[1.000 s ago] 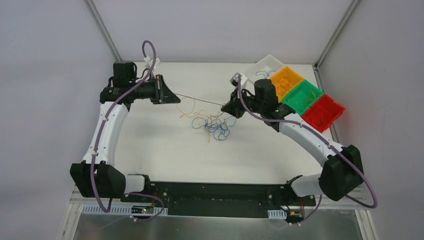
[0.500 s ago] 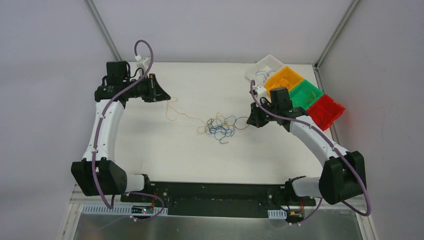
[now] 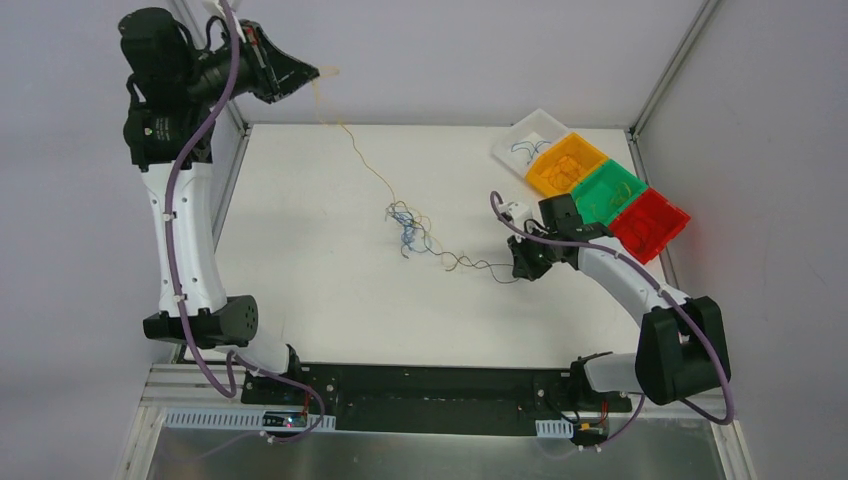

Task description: Untangle the cables

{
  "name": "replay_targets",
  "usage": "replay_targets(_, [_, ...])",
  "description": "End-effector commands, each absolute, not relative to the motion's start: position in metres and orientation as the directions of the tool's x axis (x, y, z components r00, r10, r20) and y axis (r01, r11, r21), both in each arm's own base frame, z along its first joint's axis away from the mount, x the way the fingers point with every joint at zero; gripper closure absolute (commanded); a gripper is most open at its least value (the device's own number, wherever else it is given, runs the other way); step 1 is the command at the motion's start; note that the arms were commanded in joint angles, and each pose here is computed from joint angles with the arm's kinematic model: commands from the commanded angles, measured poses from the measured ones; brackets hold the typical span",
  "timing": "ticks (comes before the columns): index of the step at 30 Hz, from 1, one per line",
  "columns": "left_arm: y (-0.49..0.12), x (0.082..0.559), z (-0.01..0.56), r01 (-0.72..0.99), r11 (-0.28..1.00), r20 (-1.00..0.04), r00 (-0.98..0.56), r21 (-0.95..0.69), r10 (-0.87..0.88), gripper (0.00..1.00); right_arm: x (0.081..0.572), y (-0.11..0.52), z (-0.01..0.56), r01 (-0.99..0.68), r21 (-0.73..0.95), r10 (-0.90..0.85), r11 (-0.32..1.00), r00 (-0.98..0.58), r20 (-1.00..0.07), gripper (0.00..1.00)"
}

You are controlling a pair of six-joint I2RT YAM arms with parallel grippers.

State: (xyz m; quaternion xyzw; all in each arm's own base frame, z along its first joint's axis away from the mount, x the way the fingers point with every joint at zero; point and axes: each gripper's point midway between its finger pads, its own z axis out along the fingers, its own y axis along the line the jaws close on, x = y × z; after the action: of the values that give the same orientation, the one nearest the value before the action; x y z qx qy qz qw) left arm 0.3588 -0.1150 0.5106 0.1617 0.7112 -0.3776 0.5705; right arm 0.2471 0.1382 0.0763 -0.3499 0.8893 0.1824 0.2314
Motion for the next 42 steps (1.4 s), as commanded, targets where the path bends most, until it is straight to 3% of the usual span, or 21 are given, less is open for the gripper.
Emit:
replay_targets(1, [-0.092, 0.364, 0.571, 0.605, 0.745, -0.956, -0.116, -0.282, -0.268, 1.00, 0.231, 0.102, 0.057, -0.744, 0.092, -0.643, 0.662, -0.627, -0.441, 1.00])
replay_targets(12, [-0.051, 0.364, 0.660, 0.547, 0.799, -0.898, 0.178, -0.248, -0.401, 1.00, 0.198, 0.059, 0.034, -0.793, 0.049, -0.739, 0.608, -0.587, -0.330, 1.00])
replay_targets(17, [-0.015, 0.378, 0.663, 0.435, 0.854, -0.877, 0.240, -0.286, -0.416, 1.00, 0.190, 0.039, 0.027, -0.794, 0.038, -0.751, 0.607, -0.589, -0.298, 1.00])
replay_targets(23, [0.020, 0.401, 0.627, 0.251, 0.924, -0.909, 0.231, -0.290, -0.348, 1.00, 0.186, 0.020, 0.026, -0.775, 0.037, -0.738, 0.631, -0.614, -0.280, 1.00])
replay_targets(30, [0.046, 0.426, 0.556, 0.092, 0.956, -0.953, 0.092, -0.279, -0.287, 1.00, 0.188, 0.005, 0.033, -0.748, 0.024, -0.711, 0.663, -0.639, -0.295, 1.00])
replay_targets(35, [0.040, 0.427, 0.455, 0.083, 0.959, -0.953, -0.167, -0.270, -0.254, 1.00, 0.197, 0.013, 0.060, -0.720, 0.051, -0.653, 0.692, -0.654, -0.382, 1.00])
replay_targets(42, [0.003, 0.370, 0.276, 0.226, 0.923, -0.792, -0.599, -0.311, -0.120, 1.00, 0.214, 0.052, 0.122, -0.705, 0.120, -0.512, 0.699, -0.610, -0.605, 1.00])
